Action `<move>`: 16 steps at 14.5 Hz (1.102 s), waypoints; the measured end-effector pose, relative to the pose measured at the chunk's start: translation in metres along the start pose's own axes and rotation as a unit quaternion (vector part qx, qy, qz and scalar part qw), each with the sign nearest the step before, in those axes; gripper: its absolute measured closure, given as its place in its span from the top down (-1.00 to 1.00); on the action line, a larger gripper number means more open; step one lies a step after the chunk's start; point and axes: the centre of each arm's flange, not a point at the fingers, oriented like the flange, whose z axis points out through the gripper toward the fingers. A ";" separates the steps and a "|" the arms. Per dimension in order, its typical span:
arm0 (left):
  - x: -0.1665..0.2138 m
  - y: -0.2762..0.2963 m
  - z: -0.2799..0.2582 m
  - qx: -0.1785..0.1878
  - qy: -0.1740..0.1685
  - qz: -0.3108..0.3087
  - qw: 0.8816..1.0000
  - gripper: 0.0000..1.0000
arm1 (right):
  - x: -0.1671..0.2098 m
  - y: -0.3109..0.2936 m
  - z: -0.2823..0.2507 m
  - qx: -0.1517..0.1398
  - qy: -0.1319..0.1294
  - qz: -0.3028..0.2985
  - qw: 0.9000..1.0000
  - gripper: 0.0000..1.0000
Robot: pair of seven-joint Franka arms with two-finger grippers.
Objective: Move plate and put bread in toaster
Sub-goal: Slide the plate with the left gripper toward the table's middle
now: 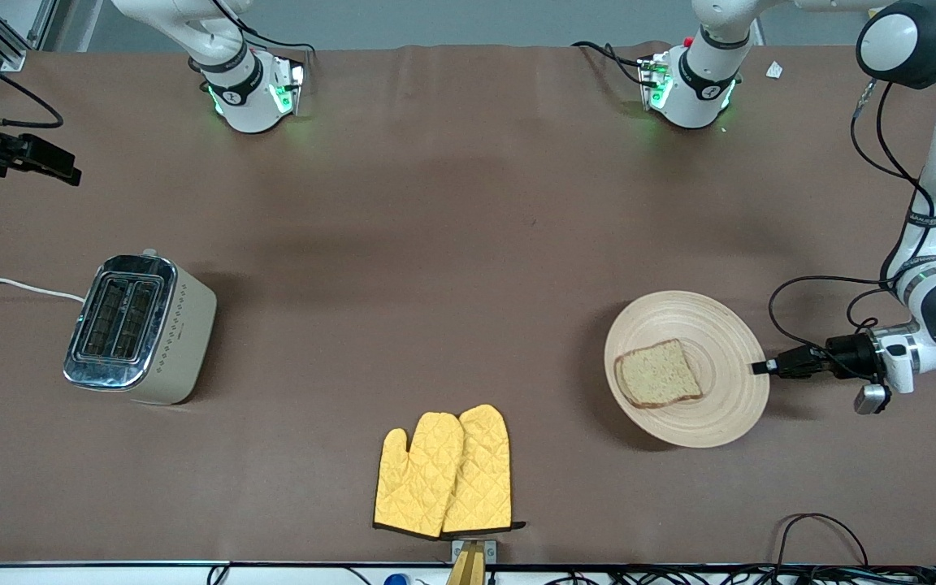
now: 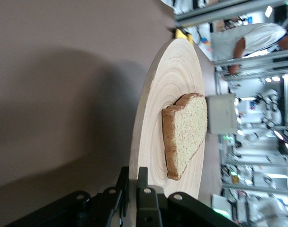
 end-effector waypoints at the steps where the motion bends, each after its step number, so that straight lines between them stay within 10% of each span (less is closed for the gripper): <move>1: 0.002 0.006 0.009 -0.010 -0.008 0.005 1.000 -0.81 | 0.000 0.000 0.000 0.000 0.000 0.000 1.000 1.00; 10: 0.011 0.071 0.162 -0.047 -0.107 0.022 0.993 -0.81 | 0.000 0.001 0.000 0.000 0.000 0.001 1.000 1.00; 16: 0.012 0.133 0.276 -0.026 -0.096 -0.005 0.995 -0.81 | 0.000 0.002 0.000 0.000 0.000 0.001 1.000 1.00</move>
